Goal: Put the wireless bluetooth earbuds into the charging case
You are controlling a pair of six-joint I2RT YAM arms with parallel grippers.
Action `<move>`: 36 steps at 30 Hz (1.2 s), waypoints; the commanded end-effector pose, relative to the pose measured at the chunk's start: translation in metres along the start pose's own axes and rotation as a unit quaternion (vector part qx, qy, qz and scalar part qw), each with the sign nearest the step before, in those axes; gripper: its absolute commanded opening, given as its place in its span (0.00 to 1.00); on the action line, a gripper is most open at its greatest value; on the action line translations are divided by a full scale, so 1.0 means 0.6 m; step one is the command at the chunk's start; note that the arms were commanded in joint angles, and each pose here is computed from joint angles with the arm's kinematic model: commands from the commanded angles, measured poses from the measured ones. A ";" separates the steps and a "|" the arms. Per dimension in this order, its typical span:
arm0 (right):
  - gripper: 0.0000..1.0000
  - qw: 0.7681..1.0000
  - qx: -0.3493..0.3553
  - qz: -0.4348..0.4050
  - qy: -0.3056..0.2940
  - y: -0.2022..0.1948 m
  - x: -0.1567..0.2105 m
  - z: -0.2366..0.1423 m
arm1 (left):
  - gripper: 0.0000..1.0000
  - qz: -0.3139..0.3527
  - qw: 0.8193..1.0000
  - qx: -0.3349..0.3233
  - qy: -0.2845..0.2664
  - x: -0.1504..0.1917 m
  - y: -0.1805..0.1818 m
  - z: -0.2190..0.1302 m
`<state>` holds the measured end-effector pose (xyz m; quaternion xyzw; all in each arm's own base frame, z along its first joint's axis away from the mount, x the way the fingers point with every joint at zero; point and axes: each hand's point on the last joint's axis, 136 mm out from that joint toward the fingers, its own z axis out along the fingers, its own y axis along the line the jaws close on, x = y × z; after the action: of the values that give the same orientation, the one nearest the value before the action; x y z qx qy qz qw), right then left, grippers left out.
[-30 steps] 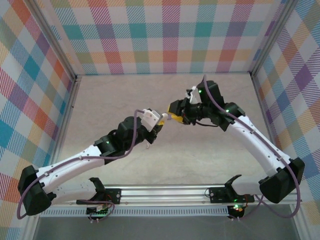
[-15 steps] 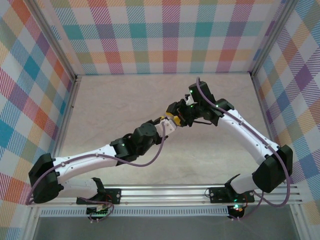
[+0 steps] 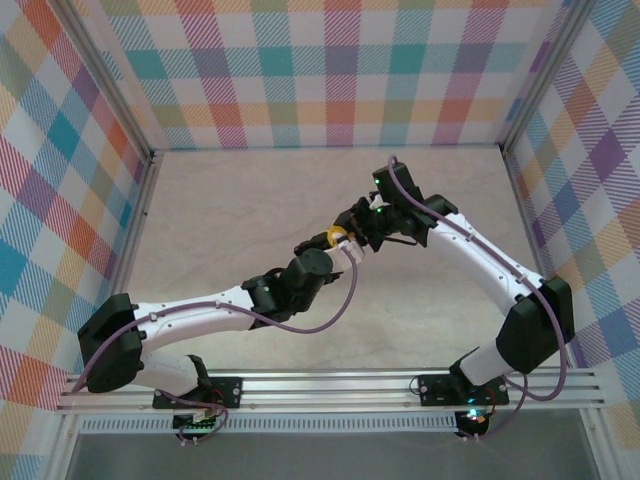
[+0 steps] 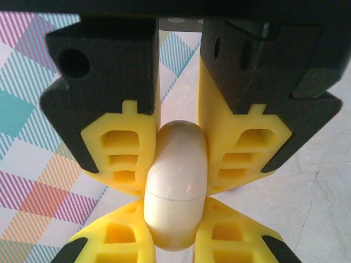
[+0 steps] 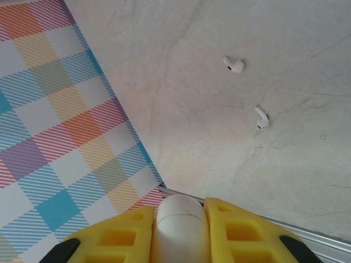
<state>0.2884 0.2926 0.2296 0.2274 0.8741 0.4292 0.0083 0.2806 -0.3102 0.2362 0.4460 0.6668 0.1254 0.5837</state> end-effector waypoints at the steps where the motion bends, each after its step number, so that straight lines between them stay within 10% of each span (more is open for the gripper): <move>1: 0.00 0.996 -0.054 -0.061 0.041 0.045 0.028 0.005 | 0.30 -0.018 0.997 0.048 -0.052 -0.047 -0.016 -0.025; 10: 0.00 0.968 -0.055 -0.243 0.033 0.077 0.008 -0.034 | 0.78 -0.162 0.977 0.130 -0.053 -0.028 0.017 -0.072; 15: 0.00 0.917 -0.017 -0.395 0.054 0.071 0.018 -0.056 | 0.83 -0.264 0.932 0.241 -0.062 -0.016 0.032 -0.115; 26: 0.00 0.789 -0.100 -0.601 0.084 0.092 0.096 -0.119 | 0.71 -0.425 0.775 0.447 -0.136 -0.046 0.072 -0.153; 36: 0.00 0.741 -0.195 -0.631 0.123 0.110 0.161 -0.146 | 0.71 -0.443 0.737 0.477 -0.181 -0.087 0.082 -0.135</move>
<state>0.2307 0.2975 0.3325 -0.3964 0.7608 0.4734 0.1999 0.2319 -0.2876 0.3078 0.3262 0.6800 -0.5296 0.3882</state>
